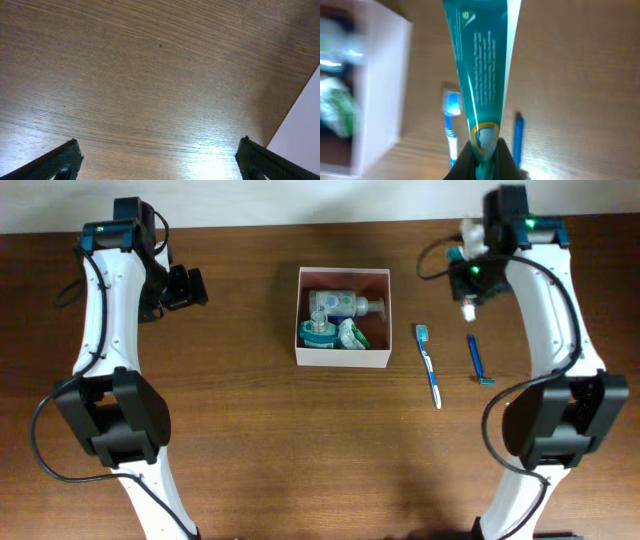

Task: Pack container
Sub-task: 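Carry the toothpaste tube left and lower it into the pink box, then release the tube and move the right gripper back right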

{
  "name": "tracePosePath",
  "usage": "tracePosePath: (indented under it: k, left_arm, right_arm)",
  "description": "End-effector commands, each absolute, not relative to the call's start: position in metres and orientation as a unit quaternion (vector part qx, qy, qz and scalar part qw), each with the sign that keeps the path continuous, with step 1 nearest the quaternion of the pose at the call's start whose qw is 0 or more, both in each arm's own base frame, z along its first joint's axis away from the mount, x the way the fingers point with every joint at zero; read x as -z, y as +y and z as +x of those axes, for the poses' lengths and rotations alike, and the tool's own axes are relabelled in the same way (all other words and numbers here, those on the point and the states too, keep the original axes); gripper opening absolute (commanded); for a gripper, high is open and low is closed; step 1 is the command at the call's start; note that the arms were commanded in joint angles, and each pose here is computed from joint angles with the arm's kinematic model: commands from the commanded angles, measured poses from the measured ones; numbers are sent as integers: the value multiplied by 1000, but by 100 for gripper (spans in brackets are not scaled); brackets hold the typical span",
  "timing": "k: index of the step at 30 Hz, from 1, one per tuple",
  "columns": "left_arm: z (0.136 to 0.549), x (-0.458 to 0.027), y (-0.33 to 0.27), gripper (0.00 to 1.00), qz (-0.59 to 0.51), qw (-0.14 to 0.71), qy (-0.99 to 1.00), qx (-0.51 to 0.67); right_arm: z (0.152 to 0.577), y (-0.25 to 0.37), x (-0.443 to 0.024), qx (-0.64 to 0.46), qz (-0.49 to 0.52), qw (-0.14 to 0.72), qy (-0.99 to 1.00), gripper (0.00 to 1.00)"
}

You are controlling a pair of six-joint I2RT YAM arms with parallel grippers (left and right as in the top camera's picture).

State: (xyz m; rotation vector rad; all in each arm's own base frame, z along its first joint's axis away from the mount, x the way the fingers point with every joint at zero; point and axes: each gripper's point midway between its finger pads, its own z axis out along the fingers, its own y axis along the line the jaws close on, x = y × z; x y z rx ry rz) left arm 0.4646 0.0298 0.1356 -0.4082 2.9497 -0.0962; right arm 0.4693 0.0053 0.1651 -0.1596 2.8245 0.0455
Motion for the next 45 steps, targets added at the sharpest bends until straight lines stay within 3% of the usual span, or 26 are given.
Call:
tracePosePath:
  k: [1, 12, 23, 30, 31, 32, 33, 41, 45]
  left_arm:
    - [466, -152, 29, 99, -135, 101, 985, 37]
    - [466, -152, 29, 100, -135, 101, 985, 37]
    - [466, -152, 29, 99, -135, 101, 985, 37]
    - [466, -152, 29, 100, -135, 101, 985, 37]
    - [466, -152, 29, 99, -135, 101, 985, 37]
    - [466, -152, 29, 99, -135, 101, 985, 37]
    - [466, -152, 29, 99, -135, 101, 985, 37]
    - [466, -152, 29, 99, -135, 101, 985, 37]
    - [466, -152, 29, 99, -135, 101, 985, 37]
  right_arm:
    - [475, 59, -193, -48, -87, 190, 977, 5]
    - [462, 168, -168, -72, -197, 195, 958, 6]
    - [446, 171, -97, -69, -204, 155, 964, 6]
    - [441, 169, -88, -69, -203, 145, 966, 7]
    - [441, 170, -88, -70, -204, 145, 966, 12]
    - [442, 170, -89, -70, -204, 147, 965, 35]
    - [443, 170, -91, -70, -203, 150, 965, 38]
    - [451, 156, -132, -58, -190, 163, 966, 40]
    - [460, 107, -156, 5, -120, 166, 979, 38]
